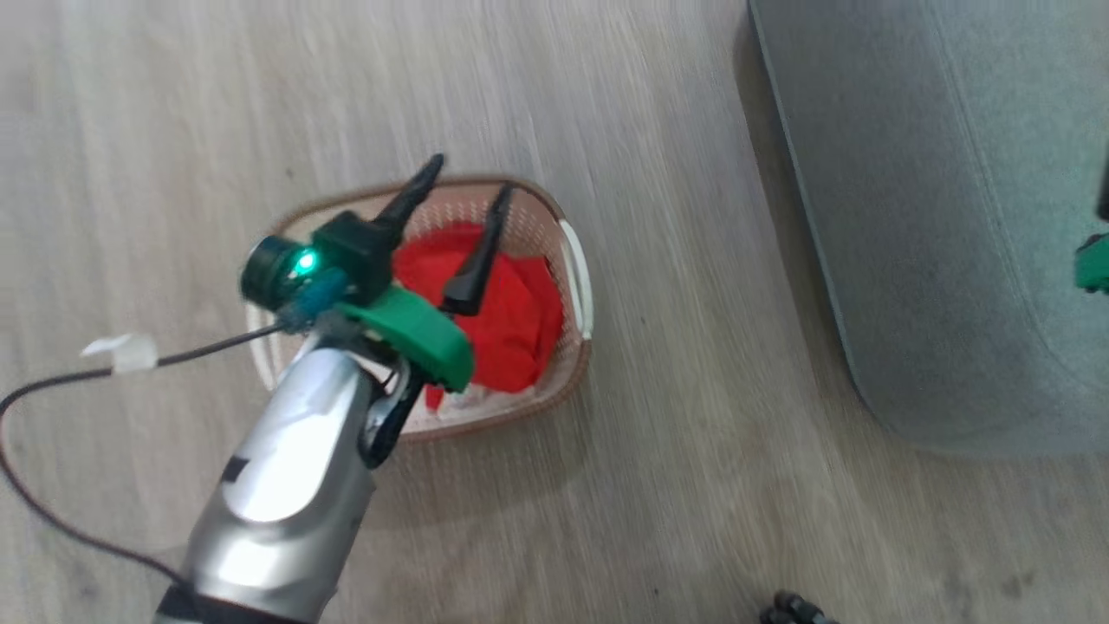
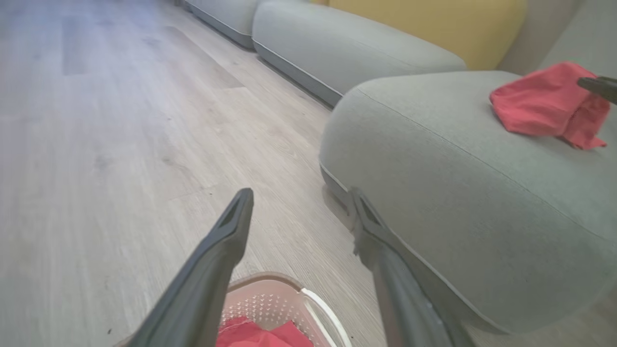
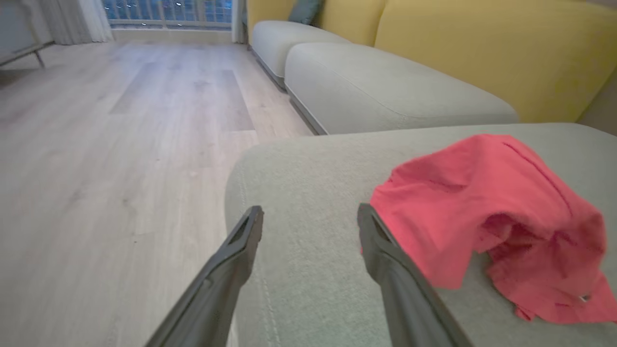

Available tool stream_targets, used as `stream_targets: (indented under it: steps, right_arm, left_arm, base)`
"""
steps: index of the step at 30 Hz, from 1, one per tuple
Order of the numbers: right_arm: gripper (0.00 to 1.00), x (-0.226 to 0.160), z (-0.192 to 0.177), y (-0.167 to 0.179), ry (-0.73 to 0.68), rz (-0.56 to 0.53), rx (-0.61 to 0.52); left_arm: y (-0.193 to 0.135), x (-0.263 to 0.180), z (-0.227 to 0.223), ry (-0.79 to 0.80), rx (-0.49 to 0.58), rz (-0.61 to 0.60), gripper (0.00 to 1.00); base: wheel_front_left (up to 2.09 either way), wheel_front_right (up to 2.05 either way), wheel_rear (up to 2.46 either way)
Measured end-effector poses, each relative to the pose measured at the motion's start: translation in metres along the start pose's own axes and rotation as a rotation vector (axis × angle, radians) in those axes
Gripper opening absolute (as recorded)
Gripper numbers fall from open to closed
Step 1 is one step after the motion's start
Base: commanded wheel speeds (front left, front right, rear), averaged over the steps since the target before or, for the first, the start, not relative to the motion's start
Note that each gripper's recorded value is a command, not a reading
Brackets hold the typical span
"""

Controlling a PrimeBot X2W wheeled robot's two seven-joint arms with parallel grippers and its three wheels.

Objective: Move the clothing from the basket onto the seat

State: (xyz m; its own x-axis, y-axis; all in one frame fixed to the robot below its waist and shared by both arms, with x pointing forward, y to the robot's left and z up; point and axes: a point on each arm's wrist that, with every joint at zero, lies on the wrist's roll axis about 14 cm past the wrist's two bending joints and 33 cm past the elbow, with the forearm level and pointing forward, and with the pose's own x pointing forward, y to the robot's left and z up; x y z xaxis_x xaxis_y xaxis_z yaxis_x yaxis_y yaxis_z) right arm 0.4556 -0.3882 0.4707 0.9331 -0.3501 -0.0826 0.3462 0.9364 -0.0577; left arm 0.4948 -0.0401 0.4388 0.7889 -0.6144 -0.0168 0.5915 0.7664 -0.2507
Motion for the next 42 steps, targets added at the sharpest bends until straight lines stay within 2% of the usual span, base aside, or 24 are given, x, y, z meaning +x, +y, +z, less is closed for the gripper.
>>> stream_targets:
  steps: [9, 22, 30, 42]
  right_arm:
    - [1.00, -0.014, 0.045, 0.087, -0.125, 0.237, 0.057]
    - [1.00, -0.059, 0.079, 0.153, -0.206, 0.432, 0.119]
    - [1.00, -0.085, 0.069, 0.161, -0.183, 0.453, 0.154]
    - [1.00, -0.113, 0.050, 0.157, -0.142, 0.447, 0.173]
  left_arm:
    - [0.050, -0.049, 0.049, -0.087, 0.063, 0.236, 1.00]
    - [0.094, -0.145, 0.076, -0.125, 0.144, 0.514, 1.00]
    - [0.104, -0.184, 0.075, -0.128, 0.157, 0.620, 1.00]
    - [0.100, -0.216, 0.074, -0.140, 0.163, 0.673, 1.00]
  base:
    - [0.00, 0.00, 0.00]
    - [0.00, 0.00, 0.00]
    - [0.00, 0.00, 0.00]
    - [0.00, 0.00, 0.00]
